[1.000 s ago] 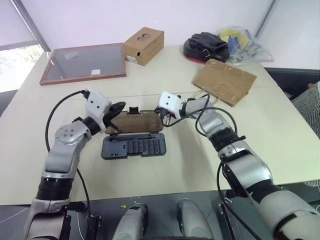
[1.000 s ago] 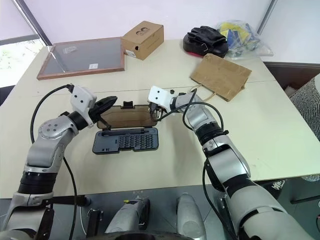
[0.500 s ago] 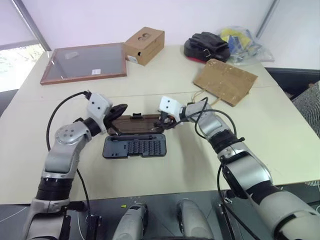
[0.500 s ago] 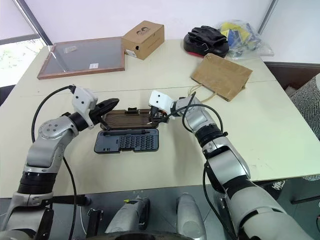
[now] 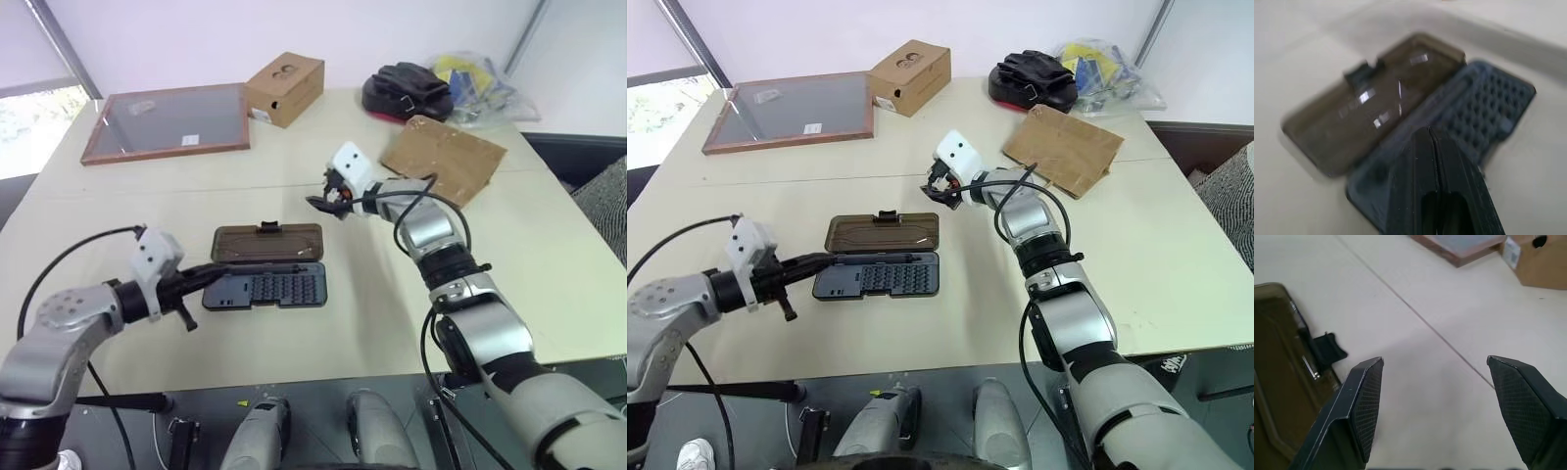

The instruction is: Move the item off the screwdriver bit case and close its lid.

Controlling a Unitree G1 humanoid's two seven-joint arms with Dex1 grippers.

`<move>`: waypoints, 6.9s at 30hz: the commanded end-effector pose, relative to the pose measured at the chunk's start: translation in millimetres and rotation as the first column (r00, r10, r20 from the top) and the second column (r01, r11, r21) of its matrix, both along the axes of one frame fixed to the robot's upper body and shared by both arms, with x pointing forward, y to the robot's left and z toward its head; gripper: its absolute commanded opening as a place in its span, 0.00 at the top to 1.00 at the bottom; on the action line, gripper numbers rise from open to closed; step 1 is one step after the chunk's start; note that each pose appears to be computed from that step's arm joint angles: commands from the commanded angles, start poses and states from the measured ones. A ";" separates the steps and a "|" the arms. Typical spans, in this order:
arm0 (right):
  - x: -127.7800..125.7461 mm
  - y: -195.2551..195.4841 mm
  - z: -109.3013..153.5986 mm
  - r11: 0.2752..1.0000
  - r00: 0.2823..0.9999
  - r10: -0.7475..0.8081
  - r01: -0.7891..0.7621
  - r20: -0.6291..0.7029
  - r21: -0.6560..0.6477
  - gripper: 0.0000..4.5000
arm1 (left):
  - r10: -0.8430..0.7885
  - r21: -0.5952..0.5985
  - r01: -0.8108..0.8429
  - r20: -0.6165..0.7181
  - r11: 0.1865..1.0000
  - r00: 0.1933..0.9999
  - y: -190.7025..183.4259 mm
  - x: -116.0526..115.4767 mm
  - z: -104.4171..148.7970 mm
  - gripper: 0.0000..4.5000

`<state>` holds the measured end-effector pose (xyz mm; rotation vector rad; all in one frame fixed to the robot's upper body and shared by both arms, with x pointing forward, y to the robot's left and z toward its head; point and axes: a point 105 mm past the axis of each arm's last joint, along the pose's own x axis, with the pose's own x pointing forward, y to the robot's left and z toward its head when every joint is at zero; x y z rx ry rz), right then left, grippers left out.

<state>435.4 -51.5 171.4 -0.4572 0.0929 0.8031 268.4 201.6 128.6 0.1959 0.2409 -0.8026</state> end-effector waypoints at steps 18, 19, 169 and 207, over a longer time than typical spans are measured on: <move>-3.2 23.2 -25.2 0.996 0.981 0.058 -0.068 -0.185 -0.050 0.22 | 0.052 -0.053 -0.055 -0.053 0.997 0.997 0.5 29.2 -52.6 1.00; -3.3 22.2 -29.7 0.996 0.979 0.053 -0.066 -0.196 -0.058 0.22 | 0.052 -0.053 -0.055 -0.053 0.997 0.997 0.5 28.8 -52.6 1.00; -196.3 60.0 -34.0 0.894 0.630 0.415 -0.149 -0.657 0.422 0.99 | -0.304 -0.023 0.303 -0.068 0.953 0.950 -38.1 98.7 19.4 1.00; -157.9 73.0 -77.4 0.934 0.763 -0.062 0.272 -0.644 0.232 0.99 | -0.470 0.143 0.479 -0.092 0.866 0.878 -82.4 104.1 -36.5 1.00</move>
